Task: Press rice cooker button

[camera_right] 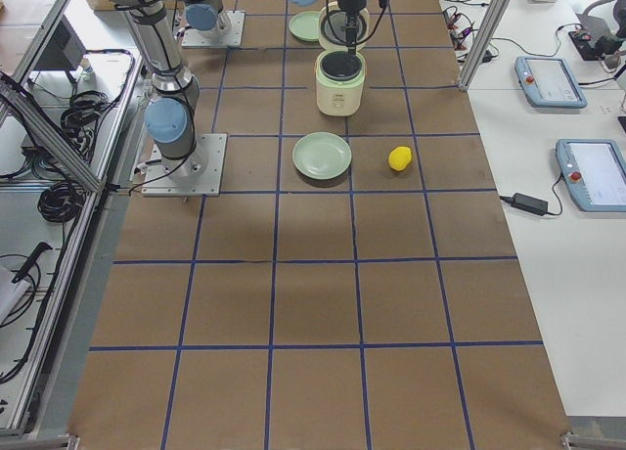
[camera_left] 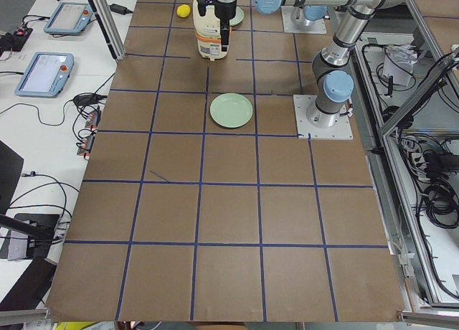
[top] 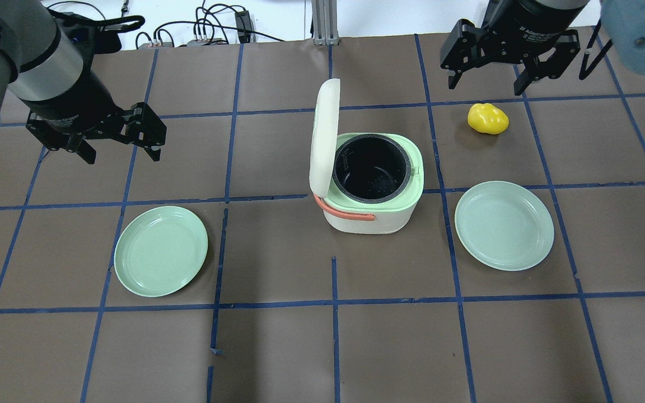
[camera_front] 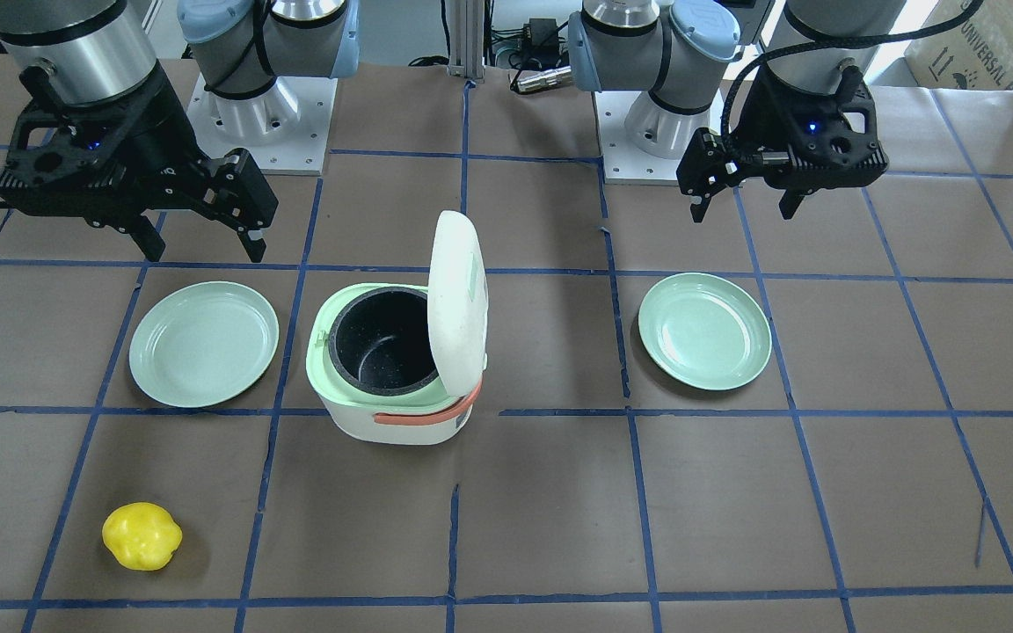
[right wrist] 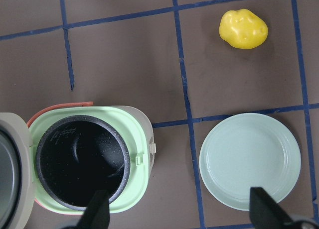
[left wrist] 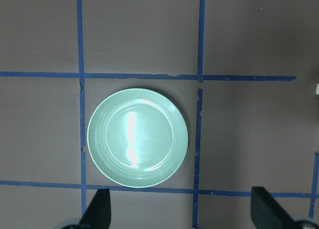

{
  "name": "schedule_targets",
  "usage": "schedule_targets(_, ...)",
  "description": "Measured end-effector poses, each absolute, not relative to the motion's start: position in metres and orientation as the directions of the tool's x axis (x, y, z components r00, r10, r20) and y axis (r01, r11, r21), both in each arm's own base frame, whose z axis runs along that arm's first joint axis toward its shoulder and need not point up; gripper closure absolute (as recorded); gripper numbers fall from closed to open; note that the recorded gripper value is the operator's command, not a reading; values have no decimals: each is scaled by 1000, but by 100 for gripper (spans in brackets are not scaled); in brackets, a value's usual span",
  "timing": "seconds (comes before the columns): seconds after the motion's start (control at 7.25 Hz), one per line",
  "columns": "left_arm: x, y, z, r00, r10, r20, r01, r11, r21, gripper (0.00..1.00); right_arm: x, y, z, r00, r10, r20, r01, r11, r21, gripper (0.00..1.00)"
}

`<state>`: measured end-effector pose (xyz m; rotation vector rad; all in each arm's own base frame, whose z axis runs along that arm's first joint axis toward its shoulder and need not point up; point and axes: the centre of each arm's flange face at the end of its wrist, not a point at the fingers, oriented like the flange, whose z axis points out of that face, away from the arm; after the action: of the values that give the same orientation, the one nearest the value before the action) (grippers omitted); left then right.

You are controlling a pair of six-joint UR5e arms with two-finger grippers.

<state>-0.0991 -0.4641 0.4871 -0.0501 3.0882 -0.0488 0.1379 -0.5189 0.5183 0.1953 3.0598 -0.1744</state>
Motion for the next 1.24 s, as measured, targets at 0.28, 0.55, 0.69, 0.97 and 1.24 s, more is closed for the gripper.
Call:
schedule_targets(0.28, -99, -464, 487, -998, -33, -52, -32, 999, -31, 0, 131, -519, 511, -991, 137, -8, 137, 986, -100, 1)
schedule_targets(0.55, -99, -464, 487, -998, -33, -52, -32, 999, -32, 0, 127, -527, 505, -989, 146, 16, 143, 981, -129, 1)
schedule_targets(0.69, -99, -464, 487, -998, -33, -52, -32, 999, -32, 0, 129, -534, 504, -989, 145, -17, 146, 976, -163, 0)
schedule_targets(0.97, -99, -464, 487, -998, -33, -52, -32, 999, -32, 0, 136, -536, 502, -988, 136, -78, 147, 975, -168, 0)
schedule_targets(1.24, -99, -464, 487, -998, -33, -52, -32, 999, -32, 0, 139, -524, 500, -987, 132, -94, 146, 976, -164, 0)
